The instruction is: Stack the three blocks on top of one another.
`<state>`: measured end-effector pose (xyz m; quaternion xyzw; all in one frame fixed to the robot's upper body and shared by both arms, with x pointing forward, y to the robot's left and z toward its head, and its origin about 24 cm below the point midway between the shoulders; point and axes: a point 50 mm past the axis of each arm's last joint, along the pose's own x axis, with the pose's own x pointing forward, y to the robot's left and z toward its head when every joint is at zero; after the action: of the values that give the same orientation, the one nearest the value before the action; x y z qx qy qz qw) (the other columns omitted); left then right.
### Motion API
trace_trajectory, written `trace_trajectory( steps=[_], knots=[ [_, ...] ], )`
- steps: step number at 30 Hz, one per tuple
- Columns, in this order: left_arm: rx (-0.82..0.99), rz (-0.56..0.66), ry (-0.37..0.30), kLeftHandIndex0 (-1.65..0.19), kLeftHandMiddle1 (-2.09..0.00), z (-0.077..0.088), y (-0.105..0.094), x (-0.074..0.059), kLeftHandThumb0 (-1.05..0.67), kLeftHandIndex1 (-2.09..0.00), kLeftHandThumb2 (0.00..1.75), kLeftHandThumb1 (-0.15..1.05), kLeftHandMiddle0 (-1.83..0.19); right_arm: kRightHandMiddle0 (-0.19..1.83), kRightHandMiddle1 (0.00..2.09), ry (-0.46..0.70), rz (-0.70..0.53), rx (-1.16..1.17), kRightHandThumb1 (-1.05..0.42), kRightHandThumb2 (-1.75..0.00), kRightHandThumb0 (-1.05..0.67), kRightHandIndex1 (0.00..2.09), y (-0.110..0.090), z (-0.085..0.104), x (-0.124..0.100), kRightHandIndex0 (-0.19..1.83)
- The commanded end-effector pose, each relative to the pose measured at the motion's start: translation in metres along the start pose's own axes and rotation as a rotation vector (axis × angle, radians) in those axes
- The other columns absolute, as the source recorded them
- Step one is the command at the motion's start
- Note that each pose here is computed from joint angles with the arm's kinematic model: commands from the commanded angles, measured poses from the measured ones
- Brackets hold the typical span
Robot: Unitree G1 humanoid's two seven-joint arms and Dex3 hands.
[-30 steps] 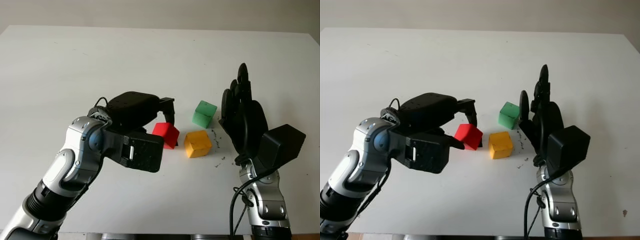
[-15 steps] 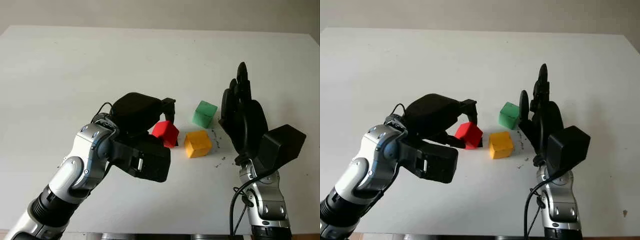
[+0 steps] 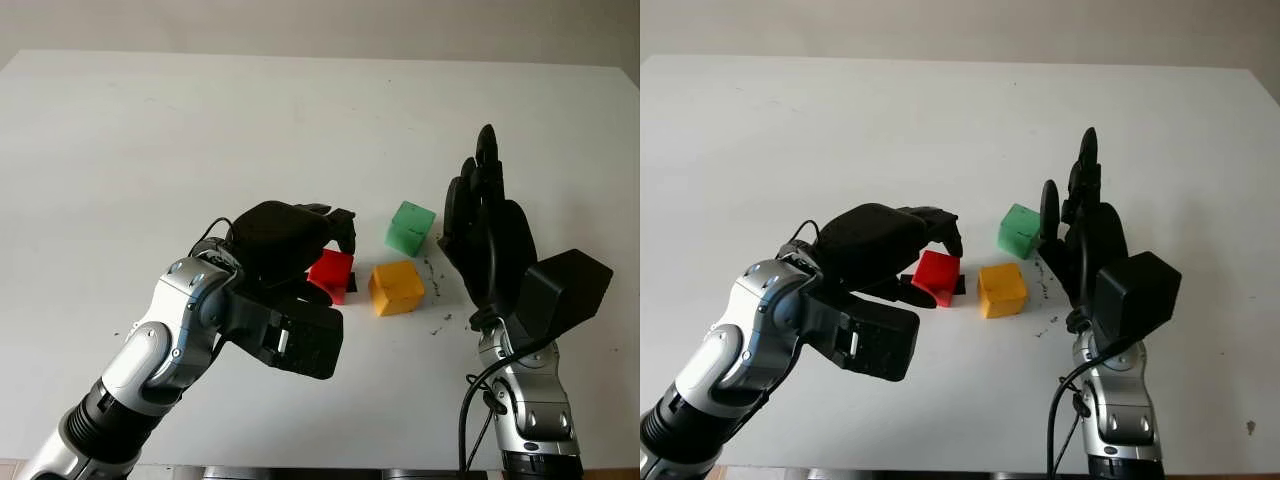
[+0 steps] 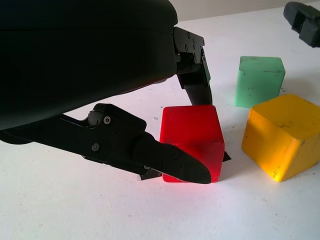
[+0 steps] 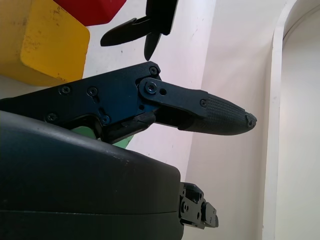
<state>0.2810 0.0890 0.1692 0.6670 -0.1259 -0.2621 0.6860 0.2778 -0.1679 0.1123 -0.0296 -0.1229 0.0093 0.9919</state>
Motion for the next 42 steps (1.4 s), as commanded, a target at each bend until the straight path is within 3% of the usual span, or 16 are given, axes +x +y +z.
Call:
trace_trajectory(
  steps=[1,11,19,24,29,34,40,42],
  knots=[
    [0.016,-0.016,-0.008,0.00,-0.04,0.002,-0.003,0.001,-0.60,-0.94,0.06,1.03,-0.08,-0.19,0.00,-0.010,-0.004,0.000,-1.05,-0.65,-0.73,0.00,0.000,0.003,-0.002,-0.19],
    [0.030,-0.021,0.005,0.13,-0.04,0.002,-0.006,0.002,-0.62,-0.80,0.08,1.05,-0.05,-0.19,0.00,-0.003,-0.009,0.003,-1.05,-0.65,-0.74,0.00,0.001,0.002,-0.002,-0.19],
    [-0.096,0.014,0.015,0.18,0.00,-0.003,0.005,-0.006,-0.73,-0.13,0.09,1.05,0.18,-0.19,0.00,-0.010,-0.010,0.010,-1.05,-0.64,-0.75,0.00,0.000,0.005,-0.003,-0.19],
    [-0.390,0.205,0.017,0.19,0.00,-0.027,0.033,-0.033,-0.88,0.00,0.11,1.05,0.19,-0.19,0.00,-0.055,0.010,-0.039,-1.05,-0.55,-0.76,0.00,-0.012,0.018,-0.004,-0.19],
    [-0.647,0.388,-0.043,0.19,0.00,-0.048,0.042,-0.062,-0.96,0.00,0.17,1.05,0.19,-0.18,0.02,-0.111,0.050,-0.239,-1.05,-0.20,-0.82,0.00,-0.033,0.043,0.002,-0.19],
    [-0.804,0.606,-0.067,0.19,0.00,-0.063,0.026,-0.083,-0.95,0.00,0.54,1.05,0.19,0.13,0.16,-0.145,0.135,-0.602,-0.89,-0.04,-0.80,0.05,-0.055,0.084,0.004,-0.11],
    [-0.997,0.838,-0.057,0.18,-0.01,-0.077,0.000,-0.085,-0.89,-0.03,0.60,1.05,0.19,0.28,0.14,-0.133,0.290,-0.872,-0.80,-0.04,-0.75,0.05,-0.058,0.112,0.002,-0.08],
    [-1.063,0.870,-0.035,0.19,0.00,-0.083,-0.009,-0.083,-0.84,-0.01,0.64,1.05,0.19,0.30,0.12,-0.116,0.341,-0.980,-0.82,-0.05,-0.81,0.05,-0.058,0.116,0.002,-0.09]
  ],
)
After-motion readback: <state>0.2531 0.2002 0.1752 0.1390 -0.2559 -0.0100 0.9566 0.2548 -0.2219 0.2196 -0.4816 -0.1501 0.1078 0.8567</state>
